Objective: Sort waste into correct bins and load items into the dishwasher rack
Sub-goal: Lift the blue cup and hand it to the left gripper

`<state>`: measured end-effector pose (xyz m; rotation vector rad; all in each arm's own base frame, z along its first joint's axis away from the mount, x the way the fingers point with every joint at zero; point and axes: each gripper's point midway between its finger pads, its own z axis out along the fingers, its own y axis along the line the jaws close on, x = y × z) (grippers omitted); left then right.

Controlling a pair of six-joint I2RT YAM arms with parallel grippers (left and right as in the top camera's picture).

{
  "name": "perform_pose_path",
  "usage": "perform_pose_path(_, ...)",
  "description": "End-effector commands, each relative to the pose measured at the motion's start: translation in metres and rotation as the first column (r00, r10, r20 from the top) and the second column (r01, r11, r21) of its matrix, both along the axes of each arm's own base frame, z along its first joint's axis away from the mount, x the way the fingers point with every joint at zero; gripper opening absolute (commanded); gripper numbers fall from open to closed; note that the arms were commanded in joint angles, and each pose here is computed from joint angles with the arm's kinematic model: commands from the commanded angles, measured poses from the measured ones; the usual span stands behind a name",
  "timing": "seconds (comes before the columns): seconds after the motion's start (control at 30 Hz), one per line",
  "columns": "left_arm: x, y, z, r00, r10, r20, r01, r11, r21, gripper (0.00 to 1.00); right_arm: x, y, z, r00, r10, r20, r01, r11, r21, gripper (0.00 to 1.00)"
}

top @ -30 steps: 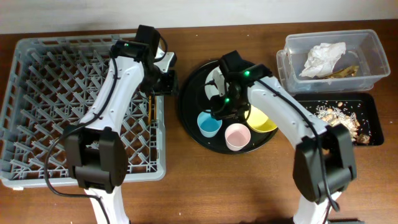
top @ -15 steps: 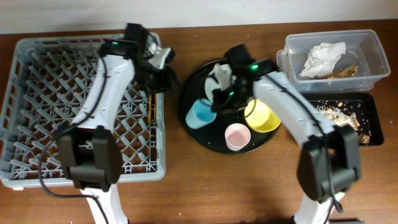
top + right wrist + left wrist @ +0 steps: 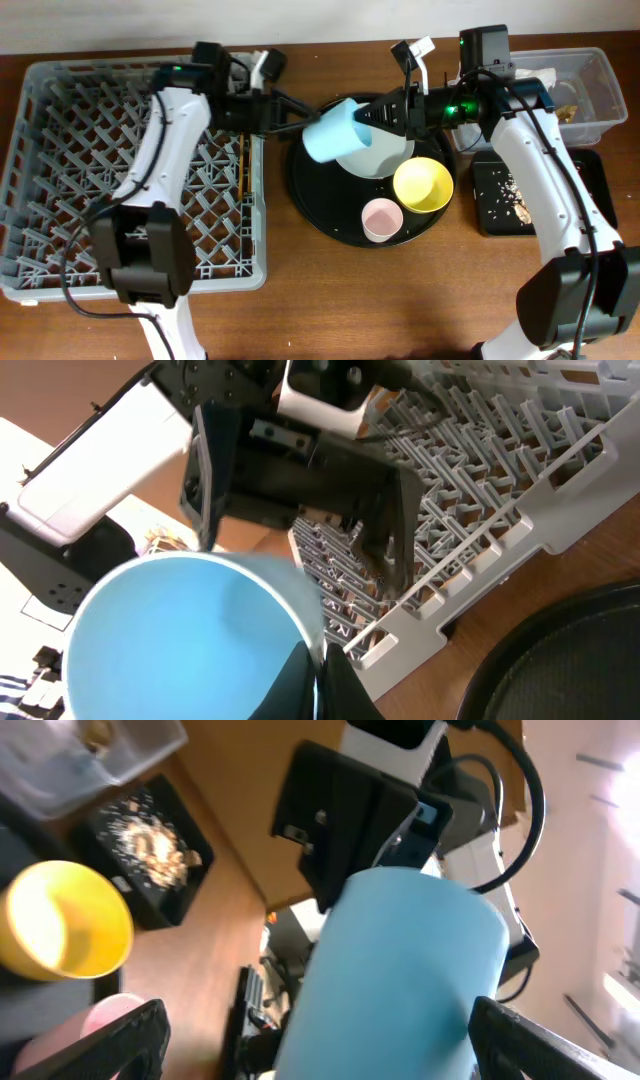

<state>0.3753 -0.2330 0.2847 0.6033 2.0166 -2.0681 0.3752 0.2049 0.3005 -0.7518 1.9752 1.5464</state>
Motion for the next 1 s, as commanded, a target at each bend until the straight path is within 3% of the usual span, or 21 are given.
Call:
perform_pose_path(0.0, -0.014, -0.011, 0.021, 0.997, -0.033, 0.072, 0.035, 0.999, -0.023, 0.95, -0.006, 0.016, 0.003, 0.999, 0.042, 0.031, -0.042, 0.999, -0.003, 0.04)
perform_pose_path(0.47, -0.010, -0.005, 0.021, 0.997, -0.016, 0.072, 0.018, 1.000, -0.023, 0.94, 0.030, 0.017, 0.018, 0.992, -0.061, 0.109, 0.062, 0.998, 0.001, 0.04)
perform_pose_path(0.8, -0.010, -0.005, 0.021, 0.997, -0.016, 0.072, 0.018, 1.000, -0.023, 0.94, 0.046, 0.026, -0.009, 0.998, -0.059, 0.032, 0.059, 0.998, 0.004, 0.04)
perform_pose_path(0.97, -0.009, -0.004, 0.021, 0.997, -0.014, 0.072, 0.015, 1.000, -0.023, 0.79, 0.050, 0.034, -0.021, 0.996, -0.087, 0.027, 0.088, 0.995, -0.041, 0.04)
